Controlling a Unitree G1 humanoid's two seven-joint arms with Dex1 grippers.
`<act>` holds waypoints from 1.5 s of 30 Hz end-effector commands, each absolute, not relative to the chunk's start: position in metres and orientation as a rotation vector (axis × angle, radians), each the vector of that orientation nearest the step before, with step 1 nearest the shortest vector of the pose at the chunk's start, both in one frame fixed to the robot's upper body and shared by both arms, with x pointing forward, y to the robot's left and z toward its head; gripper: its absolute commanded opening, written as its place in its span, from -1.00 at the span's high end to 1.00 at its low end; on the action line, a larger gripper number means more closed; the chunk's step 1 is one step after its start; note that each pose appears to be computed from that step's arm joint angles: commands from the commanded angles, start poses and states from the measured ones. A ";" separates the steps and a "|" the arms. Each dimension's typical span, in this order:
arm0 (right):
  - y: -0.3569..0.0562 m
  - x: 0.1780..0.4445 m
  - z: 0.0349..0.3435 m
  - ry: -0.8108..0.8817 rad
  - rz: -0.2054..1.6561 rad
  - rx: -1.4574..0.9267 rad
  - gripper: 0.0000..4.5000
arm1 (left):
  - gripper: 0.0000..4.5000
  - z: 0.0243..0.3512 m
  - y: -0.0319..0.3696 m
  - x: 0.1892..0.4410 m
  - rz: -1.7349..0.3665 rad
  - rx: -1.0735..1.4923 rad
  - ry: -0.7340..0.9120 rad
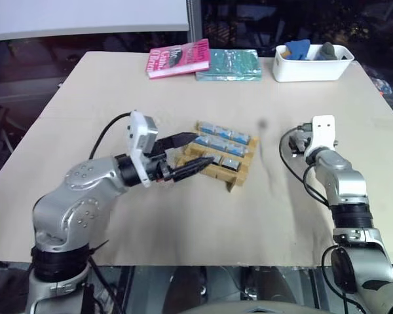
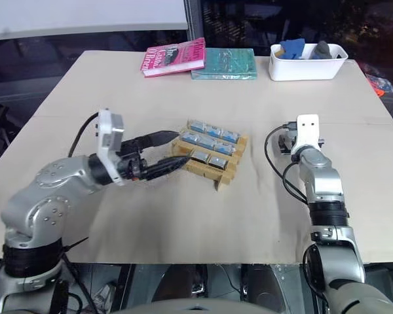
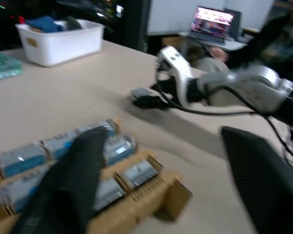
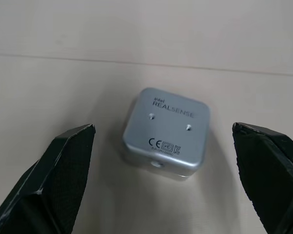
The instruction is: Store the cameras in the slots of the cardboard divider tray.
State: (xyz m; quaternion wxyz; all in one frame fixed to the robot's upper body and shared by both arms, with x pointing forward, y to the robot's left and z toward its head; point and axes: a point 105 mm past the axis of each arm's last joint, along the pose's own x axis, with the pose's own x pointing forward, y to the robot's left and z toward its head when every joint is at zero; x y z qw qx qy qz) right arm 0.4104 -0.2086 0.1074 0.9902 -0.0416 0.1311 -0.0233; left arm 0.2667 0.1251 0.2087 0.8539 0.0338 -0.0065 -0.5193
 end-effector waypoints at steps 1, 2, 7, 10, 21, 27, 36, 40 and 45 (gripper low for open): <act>-0.212 0.416 0.124 0.203 -0.057 -0.084 -1.00 | -0.94 0.218 0.126 0.262 -1.083 0.131 -0.066; -0.212 0.416 0.124 0.203 -0.057 -0.085 -1.00 | -0.94 0.218 0.126 0.261 -1.085 0.131 -0.064; -0.213 0.420 0.122 0.205 -0.061 -0.073 -0.76 | -1.00 0.215 0.130 0.259 -1.098 0.153 -0.051; -0.213 0.421 0.121 0.205 -0.060 -0.061 -0.19 | -1.00 0.215 0.131 0.260 -1.093 0.166 -0.056; -0.160 0.353 0.182 -0.158 0.493 -0.346 0.13 | -1.00 0.221 0.124 0.284 -1.025 -0.084 0.001; -0.125 0.266 0.195 -0.311 0.869 -0.563 0.13 | -1.00 0.226 0.104 0.287 -1.162 -0.321 0.193; -0.095 0.227 0.216 -0.441 0.961 -0.569 0.13 | -1.00 0.229 0.052 0.278 -1.391 -0.446 0.332; -0.088 0.224 0.219 -0.456 0.952 -0.565 0.13 | -1.00 0.230 0.044 0.275 -1.436 -0.448 0.351; -0.089 0.222 0.216 -0.406 0.957 -0.463 0.13 | -1.00 0.237 0.048 0.276 -1.451 -0.412 0.287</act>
